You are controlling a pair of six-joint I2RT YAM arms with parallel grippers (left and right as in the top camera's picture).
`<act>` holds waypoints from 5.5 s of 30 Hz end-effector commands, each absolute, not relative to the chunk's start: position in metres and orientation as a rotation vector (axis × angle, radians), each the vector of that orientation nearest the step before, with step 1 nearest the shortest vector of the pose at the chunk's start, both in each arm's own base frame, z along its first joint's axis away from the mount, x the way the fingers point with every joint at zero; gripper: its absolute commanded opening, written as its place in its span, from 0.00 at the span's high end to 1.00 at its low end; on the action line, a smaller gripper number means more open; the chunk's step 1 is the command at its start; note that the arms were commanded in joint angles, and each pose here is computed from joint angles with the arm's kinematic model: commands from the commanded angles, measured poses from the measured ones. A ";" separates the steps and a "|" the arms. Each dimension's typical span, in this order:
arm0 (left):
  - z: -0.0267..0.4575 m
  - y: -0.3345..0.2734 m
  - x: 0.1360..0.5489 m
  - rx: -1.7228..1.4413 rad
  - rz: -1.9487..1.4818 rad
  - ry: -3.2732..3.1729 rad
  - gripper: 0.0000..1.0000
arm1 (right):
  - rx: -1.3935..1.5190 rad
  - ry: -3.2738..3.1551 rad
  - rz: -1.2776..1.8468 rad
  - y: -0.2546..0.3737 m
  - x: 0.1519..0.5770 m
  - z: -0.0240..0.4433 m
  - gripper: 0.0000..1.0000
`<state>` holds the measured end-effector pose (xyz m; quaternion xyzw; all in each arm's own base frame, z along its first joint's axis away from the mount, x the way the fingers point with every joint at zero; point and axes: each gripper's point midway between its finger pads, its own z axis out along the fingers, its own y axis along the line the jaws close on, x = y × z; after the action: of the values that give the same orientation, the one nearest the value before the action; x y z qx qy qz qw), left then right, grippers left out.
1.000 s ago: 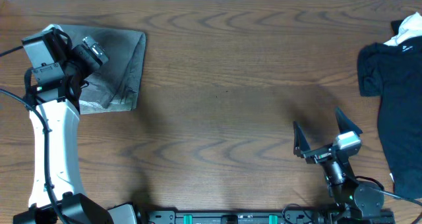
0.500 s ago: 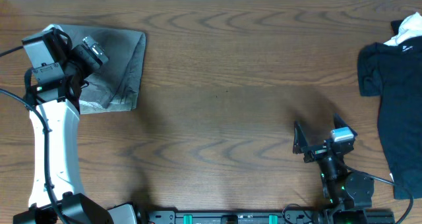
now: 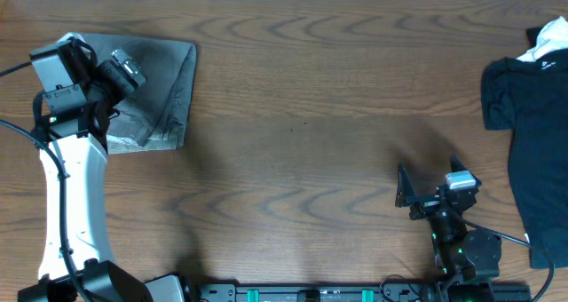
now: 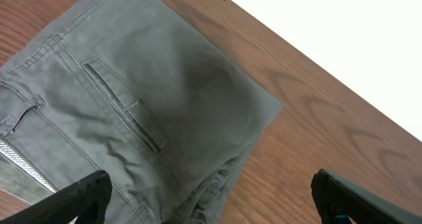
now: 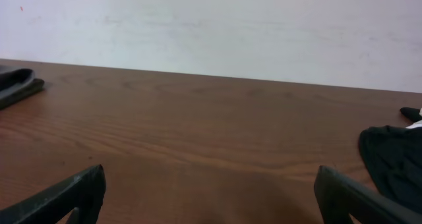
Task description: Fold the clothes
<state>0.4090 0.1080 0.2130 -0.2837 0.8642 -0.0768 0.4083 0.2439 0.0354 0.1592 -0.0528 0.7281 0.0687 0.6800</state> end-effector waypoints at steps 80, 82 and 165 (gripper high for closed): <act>0.121 0.028 0.238 -0.495 -0.180 1.914 0.02 | -0.108 1.636 0.137 0.032 0.244 0.159 0.01; 0.125 0.027 0.243 -0.471 -0.191 1.863 0.02 | -0.108 1.636 0.137 0.032 0.244 0.159 0.01; 0.139 -0.012 0.244 0.101 0.011 1.714 0.02 | -0.108 1.636 0.137 0.032 0.244 0.158 0.01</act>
<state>0.2449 -0.0116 0.1524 0.0352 0.7423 -0.0010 0.6692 0.2440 0.0343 0.1589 -0.0506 0.7288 0.0663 0.6796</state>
